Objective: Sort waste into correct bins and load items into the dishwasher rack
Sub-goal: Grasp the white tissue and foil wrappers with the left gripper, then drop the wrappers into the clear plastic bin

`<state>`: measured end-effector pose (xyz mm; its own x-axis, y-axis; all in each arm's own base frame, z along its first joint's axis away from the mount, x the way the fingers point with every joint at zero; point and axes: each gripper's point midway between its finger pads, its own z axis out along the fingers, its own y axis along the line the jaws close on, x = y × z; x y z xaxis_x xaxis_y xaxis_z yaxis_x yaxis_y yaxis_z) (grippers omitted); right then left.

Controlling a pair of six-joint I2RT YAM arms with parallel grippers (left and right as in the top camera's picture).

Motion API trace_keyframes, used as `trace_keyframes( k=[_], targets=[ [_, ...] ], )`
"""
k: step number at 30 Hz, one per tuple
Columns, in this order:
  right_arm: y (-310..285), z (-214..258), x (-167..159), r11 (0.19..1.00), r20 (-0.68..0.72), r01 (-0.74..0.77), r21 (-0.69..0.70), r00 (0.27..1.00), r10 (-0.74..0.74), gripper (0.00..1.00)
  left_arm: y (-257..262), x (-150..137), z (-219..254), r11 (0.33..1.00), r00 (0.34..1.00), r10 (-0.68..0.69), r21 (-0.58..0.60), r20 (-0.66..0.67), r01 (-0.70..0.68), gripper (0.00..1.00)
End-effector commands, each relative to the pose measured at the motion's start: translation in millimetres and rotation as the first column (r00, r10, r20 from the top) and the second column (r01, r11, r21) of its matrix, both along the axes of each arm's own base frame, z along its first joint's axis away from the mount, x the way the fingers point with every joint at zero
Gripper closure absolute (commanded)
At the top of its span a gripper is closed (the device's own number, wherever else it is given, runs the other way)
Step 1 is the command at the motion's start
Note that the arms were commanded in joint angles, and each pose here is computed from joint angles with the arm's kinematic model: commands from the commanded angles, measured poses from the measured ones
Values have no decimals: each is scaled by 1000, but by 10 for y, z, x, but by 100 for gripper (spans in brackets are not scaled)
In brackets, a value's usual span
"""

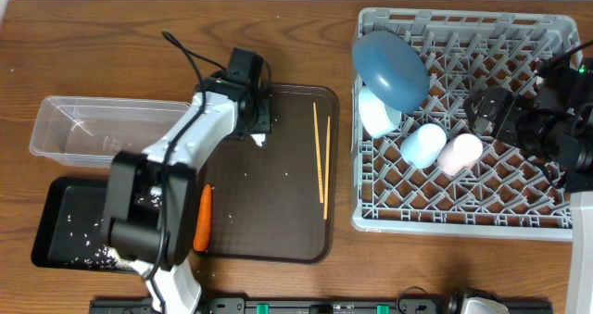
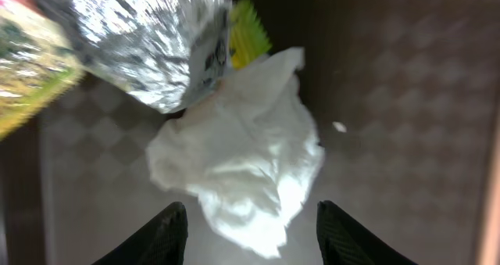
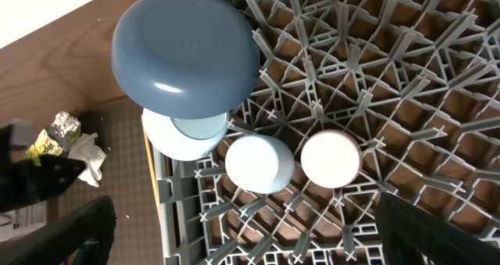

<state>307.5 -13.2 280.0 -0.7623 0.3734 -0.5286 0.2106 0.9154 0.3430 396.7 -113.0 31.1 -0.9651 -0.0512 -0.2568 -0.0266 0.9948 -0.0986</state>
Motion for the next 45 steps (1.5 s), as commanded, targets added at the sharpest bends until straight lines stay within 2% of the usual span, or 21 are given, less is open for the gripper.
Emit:
trace_keyframes(
  k=[1,6,8,10,11,14,19,24,26,29,34,39,40,42,43,45],
  targets=[
    [5,40,2,1000,12,-12,0,1000,12,1,25,11,-116,1000,1000,-9,26,-11,9,46],
    [5,39,1,1000,11,-12,0,1000,12,1,83,9,-261,998,1000,0,64,-31,2,46],
    [5,39,1,1000,11,-12,0,1000,12,1,98,-17,-331,997,999,1,74,-50,3,60],
    [5,38,-1,1000,10,-12,0,1000,12,2,111,-72,-370,997,997,2,80,-78,4,89],
    [6,34,-6,1000,8,-12,0,1000,12,1,118,-115,-357,997,996,1,82,-92,6,94],
    [7,27,-14,1000,3,-12,1,1000,12,1,149,-232,-192,996,993,2,89,-119,9,94],
    [7,33,-7,1000,7,-12,1,1000,12,1,208,-407,478,997,997,2,83,-78,4,94],
    [5,39,1,1000,11,-12,0,1000,12,1,515,-423,1246,986,989,54,147,139,-75,94],
    [4,43,7,1000,14,-12,-1,1000,12,1,829,-438,1563,963,962,119,209,245,-172,94],
    [4,44,8,1000,15,-11,0,1000,11,1,1211,-493,1717,913,923,238,255,301,-319,94],
    [5,44,8,1000,14,-10,2,1000,9,1,1685,-533,1510,857,894,373,278,247,-434,94],
    [9,46,9,1000,15,-11,4,1000,11,1,1915,-434,1129,830,877,450,283,167,-480,89],
    [9,46,9,1000,15,-11,4,1000,11,1,1885,-415,1085,840,880,450,261,152,-475,83],
    [9,46,9,1000,15,-11,4,1000,11,1,1774,-369,1055,866,888,440,199,134,-459,54],
    [9,46,9,1000,15,-11,4,1000,11,1,1729,-342,1068,874,890,435,174,136,-453,45],
    [9,47,10,1000,16,-11,4,1000,11,1,1634,-261,1130,889,895,418,131,157,-439,38]
  ],
)
